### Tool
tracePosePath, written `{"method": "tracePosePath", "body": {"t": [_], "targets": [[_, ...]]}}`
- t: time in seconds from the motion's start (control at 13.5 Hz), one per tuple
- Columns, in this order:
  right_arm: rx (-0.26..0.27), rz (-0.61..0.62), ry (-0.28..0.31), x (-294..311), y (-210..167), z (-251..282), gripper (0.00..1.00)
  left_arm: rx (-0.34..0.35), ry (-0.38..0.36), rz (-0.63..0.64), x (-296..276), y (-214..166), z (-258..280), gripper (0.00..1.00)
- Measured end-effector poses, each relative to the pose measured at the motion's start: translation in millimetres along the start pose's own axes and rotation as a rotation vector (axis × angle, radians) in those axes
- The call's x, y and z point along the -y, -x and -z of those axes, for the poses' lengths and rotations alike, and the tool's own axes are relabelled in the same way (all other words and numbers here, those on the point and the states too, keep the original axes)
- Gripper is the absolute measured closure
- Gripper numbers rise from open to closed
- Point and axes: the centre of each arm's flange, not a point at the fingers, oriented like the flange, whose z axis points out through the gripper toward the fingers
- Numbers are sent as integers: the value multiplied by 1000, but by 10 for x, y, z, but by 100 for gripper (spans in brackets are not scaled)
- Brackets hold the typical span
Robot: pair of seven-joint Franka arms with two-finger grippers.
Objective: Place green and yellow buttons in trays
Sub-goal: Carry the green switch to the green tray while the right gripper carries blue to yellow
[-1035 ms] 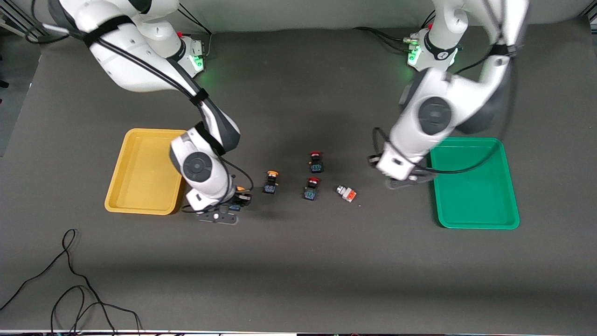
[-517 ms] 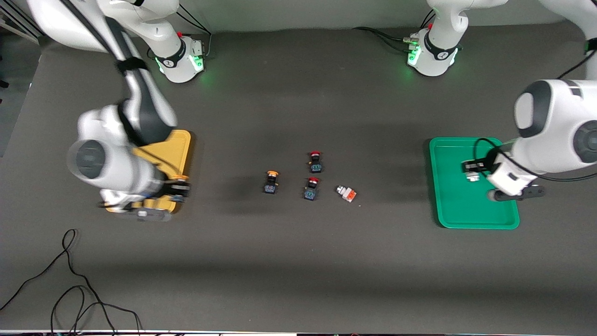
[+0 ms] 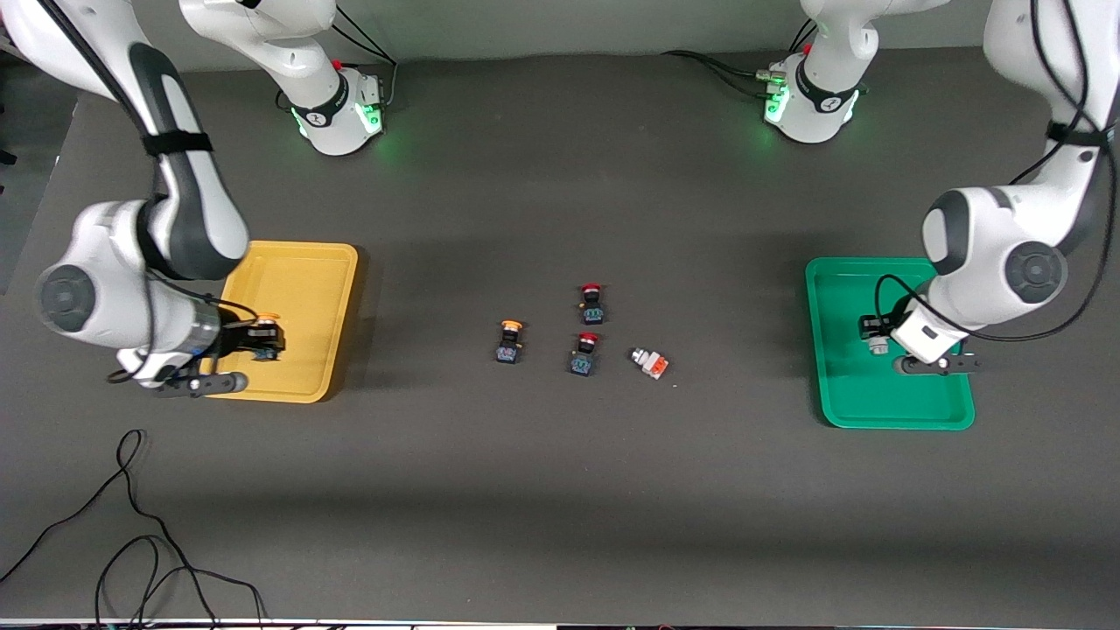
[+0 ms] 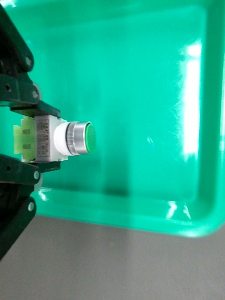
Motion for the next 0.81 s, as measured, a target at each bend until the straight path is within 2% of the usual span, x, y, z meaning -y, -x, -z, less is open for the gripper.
{"method": "tracePosePath", "body": {"t": [0.15, 0.22, 0.3, 0.44, 0.67, 0.81], "targets": [[-34, 7, 8, 33, 212, -583, 59, 9, -9, -18, 3, 24, -263, 59], [-32, 10, 10, 52, 290, -801, 59, 13, -10, -23, -2, 19, -304, 59], [-29, 12, 11, 61, 329, -952, 59, 9, -11, -28, -5, 0, -288, 55], [-22, 11, 12, 57, 338, -1074, 59, 14, -13, -35, -3, -97, -115, 34], [-16, 2, 14, 3, 343, -1107, 59, 82, -17, -33, 7, -323, 580, 2], [-16, -15, 18, -89, 344, -1103, 56, 98, -18, -28, -12, -449, 1187, 0]]}}
